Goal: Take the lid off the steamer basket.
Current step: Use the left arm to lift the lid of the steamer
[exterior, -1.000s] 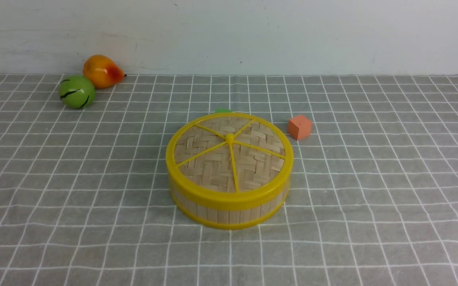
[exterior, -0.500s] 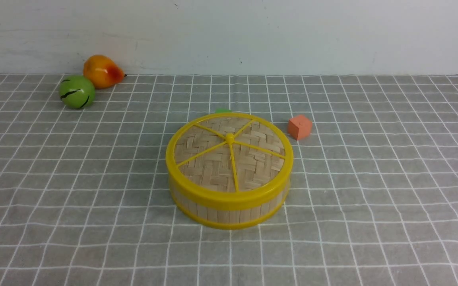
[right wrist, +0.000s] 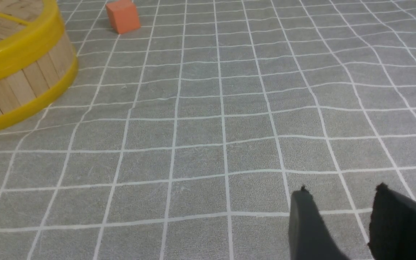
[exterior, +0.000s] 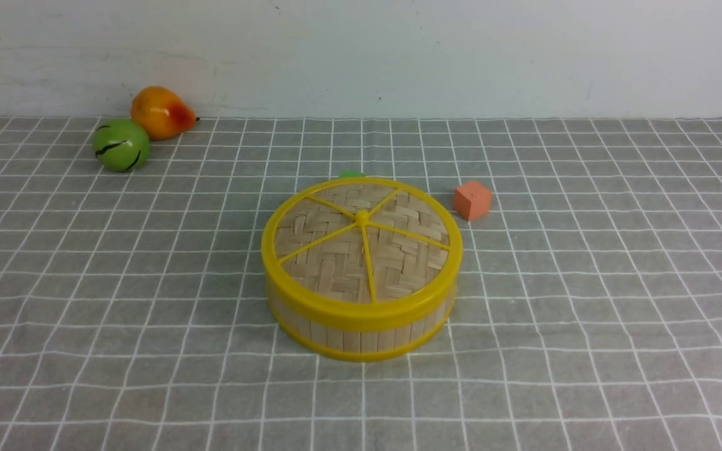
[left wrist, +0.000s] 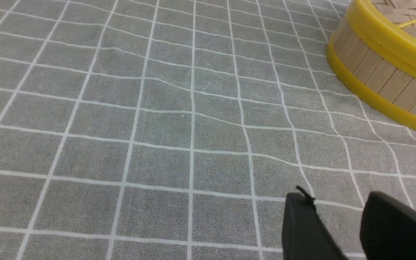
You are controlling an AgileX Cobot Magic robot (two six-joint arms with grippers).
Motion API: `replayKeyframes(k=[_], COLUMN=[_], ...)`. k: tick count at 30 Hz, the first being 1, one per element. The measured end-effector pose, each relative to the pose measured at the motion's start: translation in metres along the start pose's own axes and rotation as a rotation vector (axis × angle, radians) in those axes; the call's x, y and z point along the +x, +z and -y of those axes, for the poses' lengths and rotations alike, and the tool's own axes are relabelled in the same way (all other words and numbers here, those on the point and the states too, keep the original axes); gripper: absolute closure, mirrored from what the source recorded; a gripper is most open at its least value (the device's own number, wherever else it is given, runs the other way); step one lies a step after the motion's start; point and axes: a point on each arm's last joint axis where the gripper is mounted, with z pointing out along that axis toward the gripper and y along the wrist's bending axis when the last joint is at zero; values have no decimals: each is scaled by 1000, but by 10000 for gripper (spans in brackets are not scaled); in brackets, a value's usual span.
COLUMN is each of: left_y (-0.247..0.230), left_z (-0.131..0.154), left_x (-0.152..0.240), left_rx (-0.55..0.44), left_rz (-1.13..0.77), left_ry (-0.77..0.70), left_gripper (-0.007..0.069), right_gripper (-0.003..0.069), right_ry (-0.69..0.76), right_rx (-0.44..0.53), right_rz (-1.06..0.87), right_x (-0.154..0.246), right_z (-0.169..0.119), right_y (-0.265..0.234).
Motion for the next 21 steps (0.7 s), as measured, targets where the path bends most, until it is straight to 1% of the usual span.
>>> replayKeyframes(k=[4, 5, 6, 7, 10, 11, 12, 16, 18, 19, 21], left_y=[0, 0, -1, -3, -11, -13, -21, -42, -51, -53, -65], left_z=[1, 2, 3, 5, 10, 11, 14, 19, 20, 20, 21], left_x=[-4, -10, -11, -21, -42, -45, -57, -74, -79, -80, -84], left_rx=[11, 27, 30, 60, 121, 130, 171, 245, 274, 279, 327], left_rz=[43, 108, 120, 240, 480, 517, 680, 972, 1081, 1104, 1235], left_ry=[0, 1, 1, 1, 1, 1, 1, 1, -1, -1, -21], left_gripper=[387, 387, 387, 387, 387, 387, 387, 387, 387, 387, 387], right_gripper=[421, 421, 421, 421, 421, 421, 421, 421, 421, 421, 420], right_ry=[0, 0, 0, 0, 0, 0, 0, 0, 0, 0, 0], right_rx=[0, 0, 0, 0, 0, 0, 0, 0, 0, 0, 0], right_rz=[0, 0, 0, 0, 0, 0, 0, 0, 0, 0, 0], right_x=[0, 0, 0, 0, 0, 0, 0, 0, 0, 0, 0], right_z=[0, 0, 0, 0, 0, 0, 0, 0, 0, 0, 0], right_y=[0, 0, 0, 0, 0, 0, 0, 0, 0, 0, 0])
